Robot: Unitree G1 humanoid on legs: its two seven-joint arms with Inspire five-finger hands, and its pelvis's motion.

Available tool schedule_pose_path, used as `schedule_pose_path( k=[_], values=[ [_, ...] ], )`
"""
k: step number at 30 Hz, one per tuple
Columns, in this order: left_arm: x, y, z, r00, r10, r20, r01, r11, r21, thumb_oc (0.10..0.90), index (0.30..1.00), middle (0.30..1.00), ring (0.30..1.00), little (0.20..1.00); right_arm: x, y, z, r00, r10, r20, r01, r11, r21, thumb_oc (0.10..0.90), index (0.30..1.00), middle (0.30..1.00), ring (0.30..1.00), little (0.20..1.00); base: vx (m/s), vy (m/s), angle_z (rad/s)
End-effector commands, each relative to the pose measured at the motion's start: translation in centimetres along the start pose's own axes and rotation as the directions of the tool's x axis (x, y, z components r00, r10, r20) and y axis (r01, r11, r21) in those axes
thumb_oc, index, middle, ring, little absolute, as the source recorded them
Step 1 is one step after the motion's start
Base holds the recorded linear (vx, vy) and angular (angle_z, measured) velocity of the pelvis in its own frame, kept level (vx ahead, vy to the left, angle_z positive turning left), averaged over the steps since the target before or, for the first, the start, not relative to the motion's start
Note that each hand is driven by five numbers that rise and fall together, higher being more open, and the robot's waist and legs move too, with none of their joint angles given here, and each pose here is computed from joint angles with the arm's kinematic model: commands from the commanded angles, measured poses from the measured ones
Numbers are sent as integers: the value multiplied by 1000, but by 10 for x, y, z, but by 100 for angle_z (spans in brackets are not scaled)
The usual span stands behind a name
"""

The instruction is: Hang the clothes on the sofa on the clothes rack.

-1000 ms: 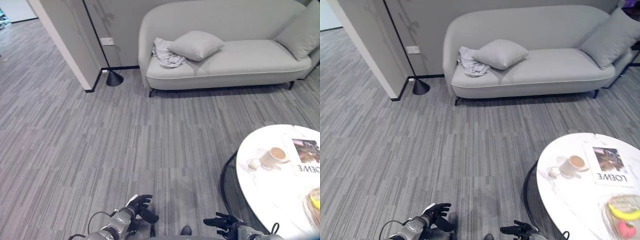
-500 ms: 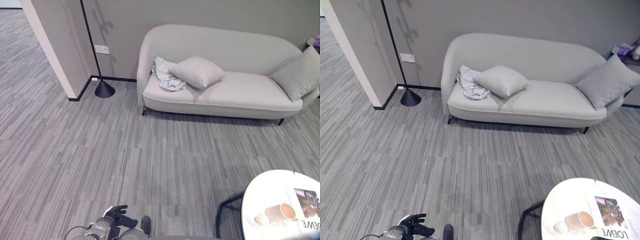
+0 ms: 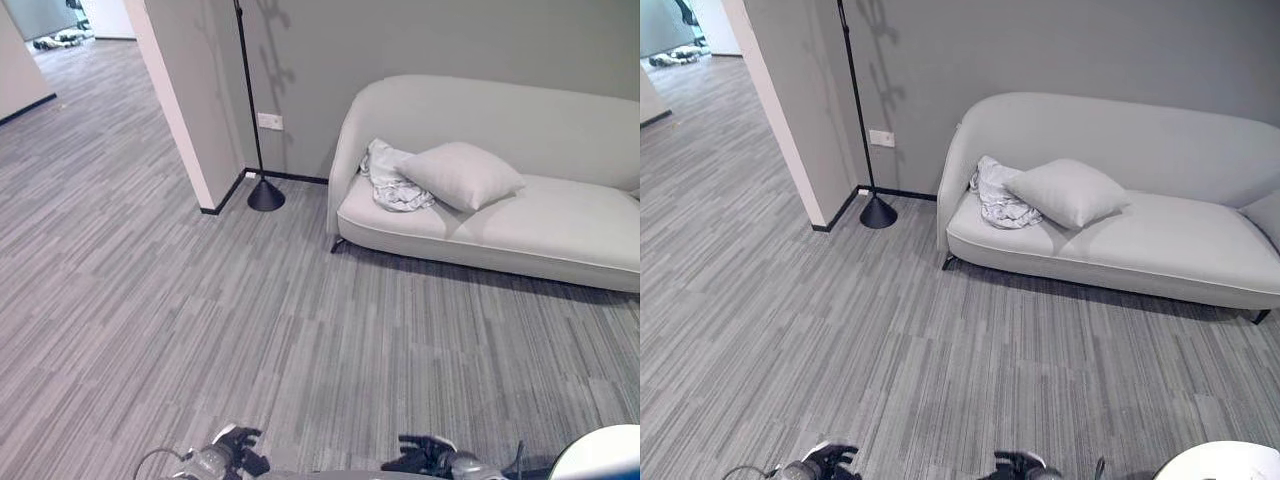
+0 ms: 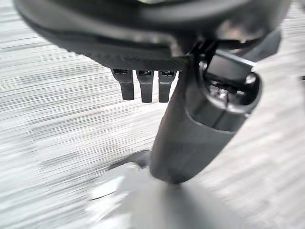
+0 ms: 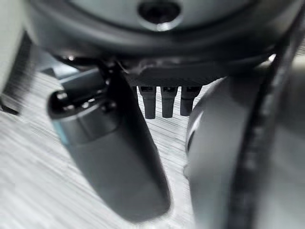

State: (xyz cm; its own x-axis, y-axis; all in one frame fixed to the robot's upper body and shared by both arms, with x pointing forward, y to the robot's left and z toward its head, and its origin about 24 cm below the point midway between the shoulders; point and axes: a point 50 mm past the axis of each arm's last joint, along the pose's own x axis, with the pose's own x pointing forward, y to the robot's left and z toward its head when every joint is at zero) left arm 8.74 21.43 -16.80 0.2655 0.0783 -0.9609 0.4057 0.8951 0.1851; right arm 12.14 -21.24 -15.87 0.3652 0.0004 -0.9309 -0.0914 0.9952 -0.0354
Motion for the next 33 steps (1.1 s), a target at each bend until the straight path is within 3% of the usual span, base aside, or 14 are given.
schedule_pose_path(
  k=[1, 4, 6, 12, 17, 20, 23, 33],
  values=[
    [1, -19, 2, 998, -55, 11, 54, 998, 11, 800, 900, 900, 900, 900, 0, 18, -25, 995, 51, -80, -32, 975, 221, 800, 900, 900, 900, 900, 262, -65, 56],
    [1, -20, 2, 998, -58, 10, 58, 998, 9, 800, 900, 900, 900, 900, -4, 12, -45, 992, 29, -125, 26, 909, 416, 800, 900, 900, 900, 900, 412, -141, 51],
    [0, -25, -3, 997, -71, 1, 71, 997, 7, 800, 900, 900, 900, 900, -8, 2, -54, 987, -9, -163, 78, 902, 424, 800, 900, 900, 900, 900, 387, -178, 79],
    [-1, -33, -11, 996, -81, -24, 82, 996, 31, 800, 900, 900, 900, 900, -13, -12, -63, 974, -56, -220, 129, 933, 335, 800, 900, 900, 900, 900, 343, -191, 47],
    [2, -28, 14, 997, -60, 46, 55, 994, 90, 800, 900, 900, 900, 900, -6, -12, -34, 987, -60, -147, 78, 990, 120, 800, 900, 900, 900, 900, 293, -216, -11],
    [2, -23, 33, 993, -47, 110, 31, 988, 150, 800, 900, 900, 900, 900, -3, -12, -17, 991, -69, -110, 78, 994, 81, 800, 900, 900, 900, 900, 206, -216, 28],
    [2, -18, 36, 991, -36, 131, 32, 999, 36, 800, 900, 900, 900, 900, -2, -14, -6, 996, -65, -68, 71, 994, 81, 800, 900, 900, 900, 900, 215, -54, 18],
    [0, -22, -8, 1000, -20, 4, 20, 958, -287, 800, 900, 900, 900, 900, -2, 5, -29, 991, -43, -127, 50, 997, 57, 800, 900, 900, 900, 900, 281, 35, -3]
  ],
)
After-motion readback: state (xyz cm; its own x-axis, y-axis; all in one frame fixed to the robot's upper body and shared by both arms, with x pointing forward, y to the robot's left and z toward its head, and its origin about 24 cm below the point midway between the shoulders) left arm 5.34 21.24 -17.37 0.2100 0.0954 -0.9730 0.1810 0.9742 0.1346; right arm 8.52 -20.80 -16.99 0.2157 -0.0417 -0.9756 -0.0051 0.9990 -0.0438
